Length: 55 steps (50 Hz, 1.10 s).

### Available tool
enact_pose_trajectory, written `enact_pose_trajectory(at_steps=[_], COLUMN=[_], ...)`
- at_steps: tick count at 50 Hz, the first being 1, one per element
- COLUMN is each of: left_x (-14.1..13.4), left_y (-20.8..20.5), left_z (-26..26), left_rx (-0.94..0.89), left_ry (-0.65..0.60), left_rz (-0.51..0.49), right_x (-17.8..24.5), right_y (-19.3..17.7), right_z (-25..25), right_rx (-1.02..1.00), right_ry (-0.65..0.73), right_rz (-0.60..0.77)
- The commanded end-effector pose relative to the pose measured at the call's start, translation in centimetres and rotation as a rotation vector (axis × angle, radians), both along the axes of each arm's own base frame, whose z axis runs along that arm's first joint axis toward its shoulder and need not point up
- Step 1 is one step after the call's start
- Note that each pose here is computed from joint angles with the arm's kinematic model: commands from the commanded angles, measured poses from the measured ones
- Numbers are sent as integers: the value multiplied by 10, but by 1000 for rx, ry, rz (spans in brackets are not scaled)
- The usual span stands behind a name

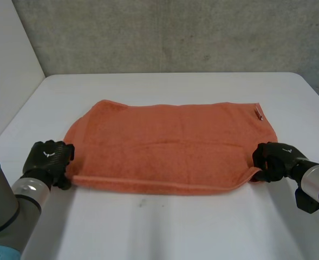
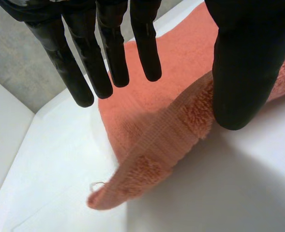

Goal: Fold the laundry

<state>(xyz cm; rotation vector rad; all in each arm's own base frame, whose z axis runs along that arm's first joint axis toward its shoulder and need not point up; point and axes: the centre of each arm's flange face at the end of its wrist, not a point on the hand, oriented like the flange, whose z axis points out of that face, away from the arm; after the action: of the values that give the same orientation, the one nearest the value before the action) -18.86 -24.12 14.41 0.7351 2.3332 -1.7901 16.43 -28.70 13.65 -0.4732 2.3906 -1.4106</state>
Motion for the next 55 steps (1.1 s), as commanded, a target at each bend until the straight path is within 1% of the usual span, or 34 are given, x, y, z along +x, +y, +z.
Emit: enact_pose_trajectory(at_steps=[1,10,14,18,24,29,32,33,34,35,37,38,39,43,47,49,50,53,54,55], left_x=[9,15,18,22,23,22,22,22,22,21,21,23,24,26,27,28,28,28,28,28], left_y=[-8,-14,-15,-17,-16,-13,-11,-11,-9,-3,3,5,11,21,24,23,22,13,10,4], left_z=[1,-1,-4,-13,-20,-16,11,11,19,46,67,78,99,130,128,124,120,91,82,67], left_rx=[19,62,77,103,111,98,10,10,-14,-85,-135,-164,-214,-256,-201,-177,-161,-39,-3,60], left_ry=[8,48,51,18,-59,-65,-63,-63,-62,-61,-61,-61,-58,-54,-62,-64,-64,-70,-73,-84], left_rz=[7,-56,-54,-50,-75,-83,-77,-77,-80,-84,-81,-76,-70,-61,-62,-62,-61,-63,-65,-63], right_x=[0,2,1,0,-1,-2,-2,-2,-3,-3,-4,-4,-5,-6,-7,-7,-7,-2,1,1], right_y=[1,4,2,1,-1,-4,0,2,9,13,21,29,33,48,58,57,52,46,44,44], right_z=[11,13,13,13,14,24,48,56,74,83,103,122,132,167,174,168,157,134,119,119], right_rx=[-49,-58,-72,-78,-82,-119,-179,-193,-217,-230,-268,-307,-328,-367,-295,-265,-228,-160,-113,-112], right_ry=[12,25,37,38,40,62,124,146,201,231,290,345,371,454,498,528,567,636,679,679], right_rz=[2,14,17,9,7,6,25,34,50,61,79,97,102,113,137,155,183,241,272,273])
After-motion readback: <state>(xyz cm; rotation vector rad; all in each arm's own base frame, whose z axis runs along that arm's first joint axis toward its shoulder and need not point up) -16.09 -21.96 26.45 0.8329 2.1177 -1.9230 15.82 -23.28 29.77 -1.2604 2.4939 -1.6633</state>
